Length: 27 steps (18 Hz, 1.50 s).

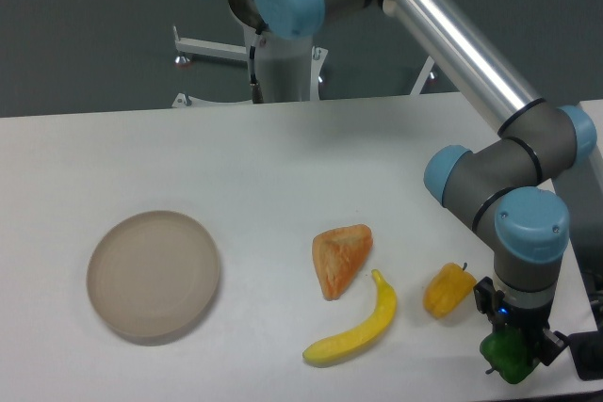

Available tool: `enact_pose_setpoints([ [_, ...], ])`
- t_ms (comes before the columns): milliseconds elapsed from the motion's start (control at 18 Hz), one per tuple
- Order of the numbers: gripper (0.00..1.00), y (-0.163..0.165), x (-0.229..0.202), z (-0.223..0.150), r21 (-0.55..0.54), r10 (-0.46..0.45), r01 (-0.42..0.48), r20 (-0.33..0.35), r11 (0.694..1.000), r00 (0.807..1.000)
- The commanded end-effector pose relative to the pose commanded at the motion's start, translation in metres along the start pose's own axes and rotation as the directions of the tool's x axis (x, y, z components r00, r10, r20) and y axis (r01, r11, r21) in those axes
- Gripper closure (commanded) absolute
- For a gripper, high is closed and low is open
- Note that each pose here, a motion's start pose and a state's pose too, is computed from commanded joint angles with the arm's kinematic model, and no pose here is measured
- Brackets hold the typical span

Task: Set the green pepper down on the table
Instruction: 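Close the gripper on the green pepper beside the yellow pepper, then lift the green pepper up and carry it away from the yellow pepper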

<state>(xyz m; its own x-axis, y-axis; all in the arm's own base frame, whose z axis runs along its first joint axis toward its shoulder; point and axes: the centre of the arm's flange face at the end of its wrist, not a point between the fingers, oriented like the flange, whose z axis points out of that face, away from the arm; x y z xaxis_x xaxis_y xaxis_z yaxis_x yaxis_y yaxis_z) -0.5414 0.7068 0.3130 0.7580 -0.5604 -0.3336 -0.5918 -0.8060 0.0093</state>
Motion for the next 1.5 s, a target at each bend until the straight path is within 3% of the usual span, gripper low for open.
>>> enact_pose_setpoints([
  [611,0.59,-0.014,0.006,-0.019,0.004,0.014,-0.014,-0.001,1.000,1.000],
  [1222,0.59,-0.043,0.058,-0.114,0.040,0.006,0.001,-0.159,0.999,0.987],
  [1500,0.59,-0.011,0.092,-0.141,0.079,-0.014,0.032,-0.226,0.996,0.974],
])
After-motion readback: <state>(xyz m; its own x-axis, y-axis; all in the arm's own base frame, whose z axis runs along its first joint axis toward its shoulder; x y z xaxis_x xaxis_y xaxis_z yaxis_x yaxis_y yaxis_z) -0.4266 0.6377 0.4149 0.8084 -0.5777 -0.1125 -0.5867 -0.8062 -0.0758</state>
